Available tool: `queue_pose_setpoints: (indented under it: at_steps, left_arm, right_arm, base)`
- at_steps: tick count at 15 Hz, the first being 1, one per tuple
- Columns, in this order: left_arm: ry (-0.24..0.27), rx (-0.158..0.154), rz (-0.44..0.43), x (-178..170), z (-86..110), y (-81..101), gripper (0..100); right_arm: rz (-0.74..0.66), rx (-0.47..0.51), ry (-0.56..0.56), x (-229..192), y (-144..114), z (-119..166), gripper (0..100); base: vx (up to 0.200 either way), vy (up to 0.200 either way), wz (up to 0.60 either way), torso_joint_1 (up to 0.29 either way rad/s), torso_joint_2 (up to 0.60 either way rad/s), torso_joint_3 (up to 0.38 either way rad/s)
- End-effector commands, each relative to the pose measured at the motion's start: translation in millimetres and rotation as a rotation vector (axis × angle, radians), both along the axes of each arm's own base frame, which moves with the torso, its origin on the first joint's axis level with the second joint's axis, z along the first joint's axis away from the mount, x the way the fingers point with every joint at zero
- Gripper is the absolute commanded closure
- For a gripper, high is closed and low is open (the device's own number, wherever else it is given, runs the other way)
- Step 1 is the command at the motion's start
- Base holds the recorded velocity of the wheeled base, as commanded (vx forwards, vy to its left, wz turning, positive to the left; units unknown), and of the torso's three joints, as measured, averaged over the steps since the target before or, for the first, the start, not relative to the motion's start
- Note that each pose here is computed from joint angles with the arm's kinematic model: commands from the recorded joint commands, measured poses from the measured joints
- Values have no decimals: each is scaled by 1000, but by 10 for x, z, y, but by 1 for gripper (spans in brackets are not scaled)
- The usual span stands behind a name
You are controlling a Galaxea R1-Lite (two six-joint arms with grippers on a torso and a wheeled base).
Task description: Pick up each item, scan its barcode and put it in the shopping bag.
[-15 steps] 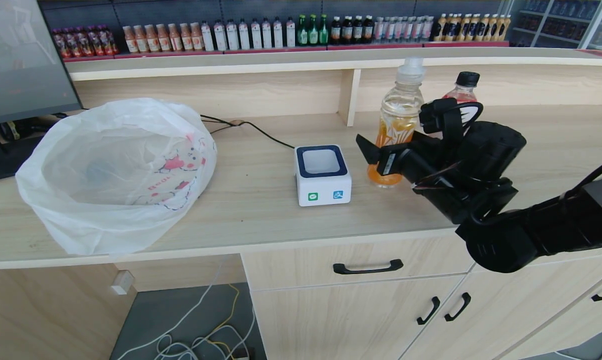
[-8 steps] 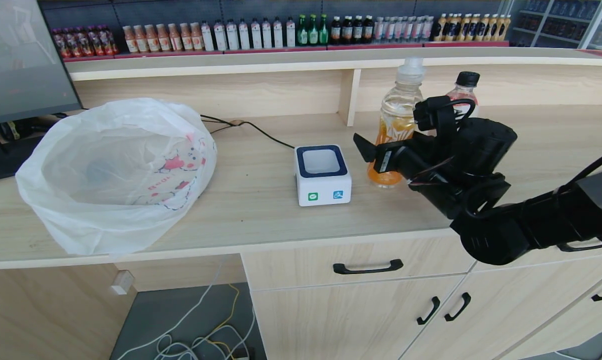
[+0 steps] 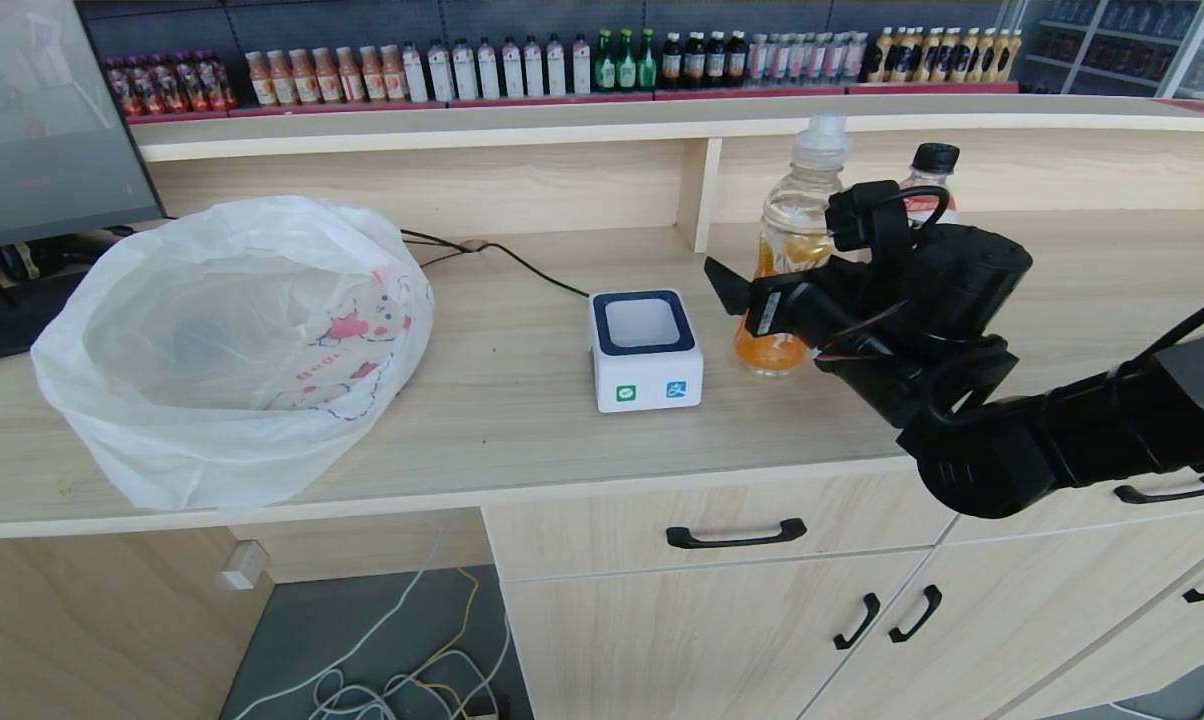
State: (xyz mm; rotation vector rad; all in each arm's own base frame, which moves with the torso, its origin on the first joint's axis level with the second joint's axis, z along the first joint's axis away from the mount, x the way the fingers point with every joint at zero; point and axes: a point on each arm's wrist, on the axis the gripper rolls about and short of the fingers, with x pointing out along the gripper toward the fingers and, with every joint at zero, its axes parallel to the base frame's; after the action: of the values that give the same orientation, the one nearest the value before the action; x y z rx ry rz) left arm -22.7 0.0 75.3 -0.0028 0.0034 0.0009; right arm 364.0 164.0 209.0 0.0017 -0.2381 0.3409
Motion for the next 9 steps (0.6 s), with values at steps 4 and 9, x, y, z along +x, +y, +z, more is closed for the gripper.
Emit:
queue_pose_setpoints:
  at_steps: [4, 9]
  left_arm:
    - [0, 1, 1, 0, 0, 0, 0]
    - [0, 0, -1, 0, 0, 0, 0]
  right_arm:
    - [1, 1, 2, -7, -2, -6, 100]
    - [1, 5, -3, -20, -8, 16, 100]
  base:
    - [0, 0, 0, 0, 0, 0]
    - [0, 0, 0, 0, 0, 0]
